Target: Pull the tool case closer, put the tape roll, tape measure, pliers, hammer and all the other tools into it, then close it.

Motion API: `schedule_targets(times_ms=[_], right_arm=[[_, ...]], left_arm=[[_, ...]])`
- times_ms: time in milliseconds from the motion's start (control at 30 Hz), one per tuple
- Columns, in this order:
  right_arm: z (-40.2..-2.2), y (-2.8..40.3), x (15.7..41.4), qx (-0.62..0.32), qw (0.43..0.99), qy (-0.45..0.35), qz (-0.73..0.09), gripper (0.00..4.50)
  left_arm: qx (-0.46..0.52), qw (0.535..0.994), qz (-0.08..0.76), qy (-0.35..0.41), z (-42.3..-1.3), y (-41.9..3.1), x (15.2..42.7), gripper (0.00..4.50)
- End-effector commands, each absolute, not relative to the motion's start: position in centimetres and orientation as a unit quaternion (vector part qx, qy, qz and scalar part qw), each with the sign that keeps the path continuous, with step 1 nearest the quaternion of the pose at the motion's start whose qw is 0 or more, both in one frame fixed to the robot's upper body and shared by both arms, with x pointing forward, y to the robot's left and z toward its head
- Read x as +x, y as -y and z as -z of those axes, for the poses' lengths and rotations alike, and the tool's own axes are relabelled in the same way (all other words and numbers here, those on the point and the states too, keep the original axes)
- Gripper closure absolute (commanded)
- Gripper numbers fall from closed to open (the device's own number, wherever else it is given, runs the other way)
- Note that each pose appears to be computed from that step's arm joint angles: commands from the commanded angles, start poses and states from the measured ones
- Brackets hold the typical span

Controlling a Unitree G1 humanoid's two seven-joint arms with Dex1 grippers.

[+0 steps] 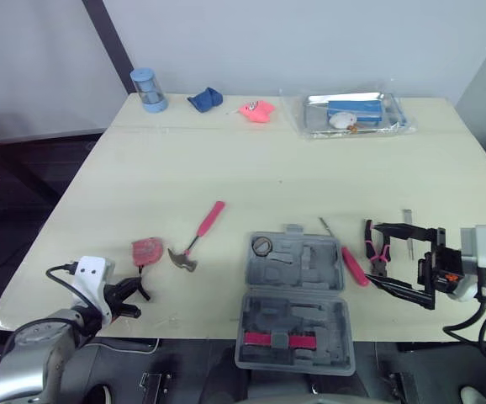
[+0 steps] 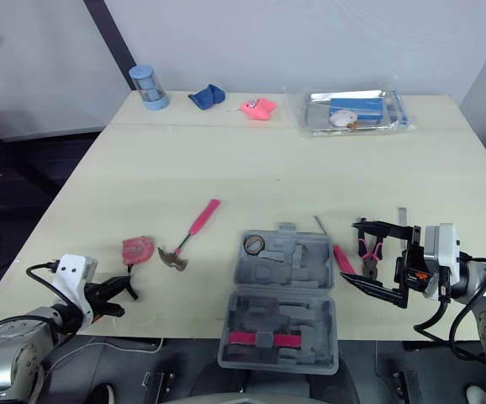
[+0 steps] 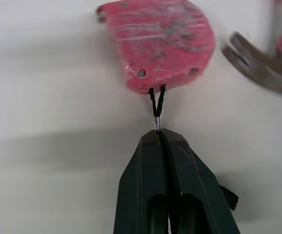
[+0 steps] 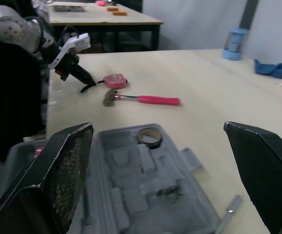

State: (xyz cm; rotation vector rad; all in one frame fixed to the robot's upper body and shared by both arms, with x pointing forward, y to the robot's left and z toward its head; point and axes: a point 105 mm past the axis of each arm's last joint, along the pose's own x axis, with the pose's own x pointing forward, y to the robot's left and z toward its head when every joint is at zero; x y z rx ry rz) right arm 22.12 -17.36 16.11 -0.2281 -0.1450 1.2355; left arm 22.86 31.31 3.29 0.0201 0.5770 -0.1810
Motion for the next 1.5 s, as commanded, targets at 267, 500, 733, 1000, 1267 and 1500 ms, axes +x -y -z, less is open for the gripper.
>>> schedule_targets(times_ms=[267, 500, 733, 1000, 1267, 1500], right_arm=[[-14.5, 17.2, 20.4, -0.121, 0.745, 0.026, -0.656, 0.00], [-14.6, 17.1, 20.7, -0.122, 0.743, 0.031, -0.658, 0.00], [-14.7, 17.0, 21.0, -0.124, 0.745, 0.037, -0.655, 0.00], [-14.7, 16.9, 21.2, -0.125, 0.749, 0.042, -0.649, 0.00], [-14.7, 16.8, 21.5, -0.126, 0.751, 0.046, -0.646, 0.00], [-14.8, 16.8, 21.8, -0.129, 0.751, 0.048, -0.646, 0.00]], left_arm=[[-0.018, 0.907, 0.228, -0.353, -2.8, -27.9, 16.8, 4.47], [-0.017, 0.903, 0.239, -0.356, -2.5, -27.2, 16.1, 4.47], [-0.005, 0.921, 0.265, -0.285, -3.8, -26.1, 17.6, 4.47], [-0.017, 0.923, 0.277, -0.265, -4.4, -26.2, 17.0, 2.91], [-0.035, 0.935, 0.295, -0.195, -5.6, -25.8, 15.1, 0.09], [-0.021, 0.972, 0.206, -0.109, -6.2, -26.9, 15.8, 0.09]])
